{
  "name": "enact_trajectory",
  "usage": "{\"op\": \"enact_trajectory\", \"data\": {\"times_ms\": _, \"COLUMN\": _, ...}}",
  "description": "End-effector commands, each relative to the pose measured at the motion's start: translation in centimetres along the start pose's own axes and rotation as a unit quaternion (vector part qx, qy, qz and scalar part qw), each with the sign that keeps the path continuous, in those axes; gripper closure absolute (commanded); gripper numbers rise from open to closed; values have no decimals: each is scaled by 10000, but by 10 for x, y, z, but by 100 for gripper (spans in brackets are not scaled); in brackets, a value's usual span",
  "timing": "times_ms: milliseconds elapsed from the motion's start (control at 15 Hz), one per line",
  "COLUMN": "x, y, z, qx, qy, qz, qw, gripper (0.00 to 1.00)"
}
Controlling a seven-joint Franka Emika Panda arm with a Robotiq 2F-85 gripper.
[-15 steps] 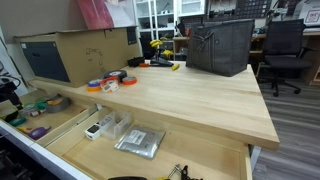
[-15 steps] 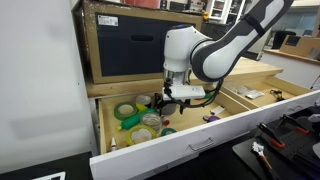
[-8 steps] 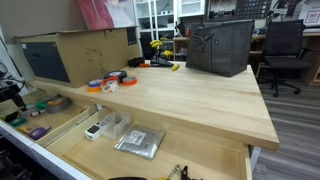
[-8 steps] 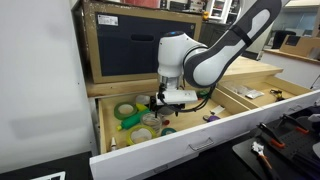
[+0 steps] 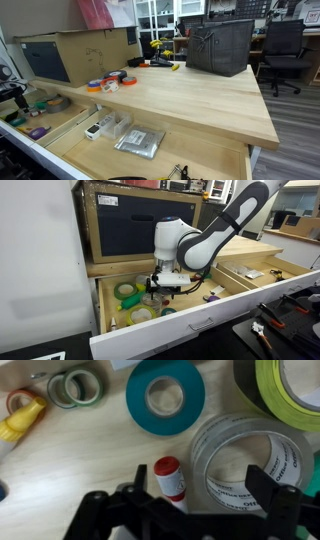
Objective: Remove the clear masking tape from the drawer on the left and put it on the table
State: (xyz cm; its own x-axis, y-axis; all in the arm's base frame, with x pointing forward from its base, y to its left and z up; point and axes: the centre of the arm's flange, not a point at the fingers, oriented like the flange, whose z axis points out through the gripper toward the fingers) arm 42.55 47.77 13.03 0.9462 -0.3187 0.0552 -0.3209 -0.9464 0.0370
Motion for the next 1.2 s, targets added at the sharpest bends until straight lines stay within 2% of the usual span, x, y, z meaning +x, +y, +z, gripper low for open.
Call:
{"op": "enact_trajectory", "data": {"times_ms": 0, "x": -6, "y": -14, "z": 13, "qx": 120, "qy": -45, "qz": 213, "qw": 9997, "gripper": 0}}
{"op": "enact_trajectory", "data": {"times_ms": 67, "x": -6, "y": -16, "z": 16, "qx": 142, "qy": -40, "qz": 229, "qw": 9996, "gripper": 25}}
{"op": "enact_trajectory", "data": {"times_ms": 200, "x": -8, "y": -20, "z": 19, "qx": 184, "qy": -58, "qz": 280, "qw": 9994, "gripper": 34}}
{"op": "enact_trajectory", "data": {"times_ms": 733, "x": -4, "y": -19, "z": 14, "qx": 228, "qy": 43, "qz": 279, "qw": 9993, "gripper": 94}}
{"op": "enact_trajectory", "data": {"times_ms": 800, "x": -2, "y": -17, "z": 14, "qx": 222, "qy": 46, "qz": 285, "qw": 9993, "gripper": 100}}
{"op": "enact_trajectory", "data": {"times_ms": 1133, "x": -5, "y": -7, "z": -1, "qx": 237, "qy": -97, "qz": 201, "qw": 9995, "gripper": 96}}
